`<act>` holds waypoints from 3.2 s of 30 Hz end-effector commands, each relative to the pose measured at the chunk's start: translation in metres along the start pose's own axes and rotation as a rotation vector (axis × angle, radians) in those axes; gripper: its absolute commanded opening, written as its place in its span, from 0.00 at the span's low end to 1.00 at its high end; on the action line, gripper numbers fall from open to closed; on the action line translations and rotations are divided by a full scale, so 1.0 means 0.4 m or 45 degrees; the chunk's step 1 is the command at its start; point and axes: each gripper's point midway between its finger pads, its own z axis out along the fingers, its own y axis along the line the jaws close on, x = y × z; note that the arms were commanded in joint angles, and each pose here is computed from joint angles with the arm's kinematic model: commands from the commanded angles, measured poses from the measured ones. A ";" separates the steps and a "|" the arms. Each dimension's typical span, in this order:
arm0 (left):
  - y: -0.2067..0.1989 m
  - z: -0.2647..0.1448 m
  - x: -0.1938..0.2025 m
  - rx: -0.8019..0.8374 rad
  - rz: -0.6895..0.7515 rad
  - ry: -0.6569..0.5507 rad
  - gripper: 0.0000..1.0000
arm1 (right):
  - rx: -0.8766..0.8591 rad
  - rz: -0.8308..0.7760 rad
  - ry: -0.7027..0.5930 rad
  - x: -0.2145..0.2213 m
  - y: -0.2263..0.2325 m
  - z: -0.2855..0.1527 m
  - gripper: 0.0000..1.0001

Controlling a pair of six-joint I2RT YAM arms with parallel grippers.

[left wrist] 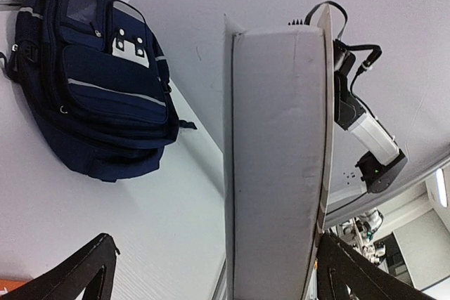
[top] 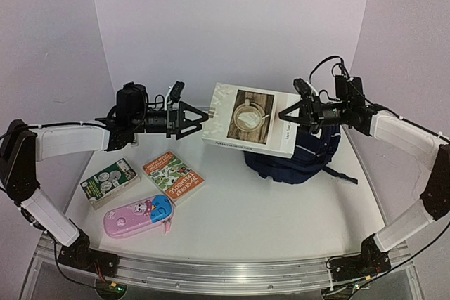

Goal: Pack the student bag
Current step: Pick up the book from the center of the board, then place the book in the student bag.

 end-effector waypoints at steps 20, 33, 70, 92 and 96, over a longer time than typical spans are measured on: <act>-0.111 0.034 0.084 0.383 -0.005 0.248 0.89 | -0.160 -0.084 0.120 0.074 0.073 0.022 0.28; -0.145 0.014 0.093 0.494 -0.009 0.236 0.26 | -0.050 -0.059 0.078 0.046 0.018 0.036 0.62; 0.149 -0.142 -0.028 -0.267 -0.310 -0.462 0.05 | 1.385 -0.691 0.718 0.069 -0.571 -0.018 0.54; 0.159 -0.148 -0.002 -0.279 -0.311 -0.437 0.03 | 1.285 -0.726 0.517 -0.026 -0.418 -0.005 0.00; 0.153 -0.137 0.017 -0.247 -0.322 -0.388 0.02 | 1.265 -0.721 0.429 -0.083 -0.369 0.005 0.00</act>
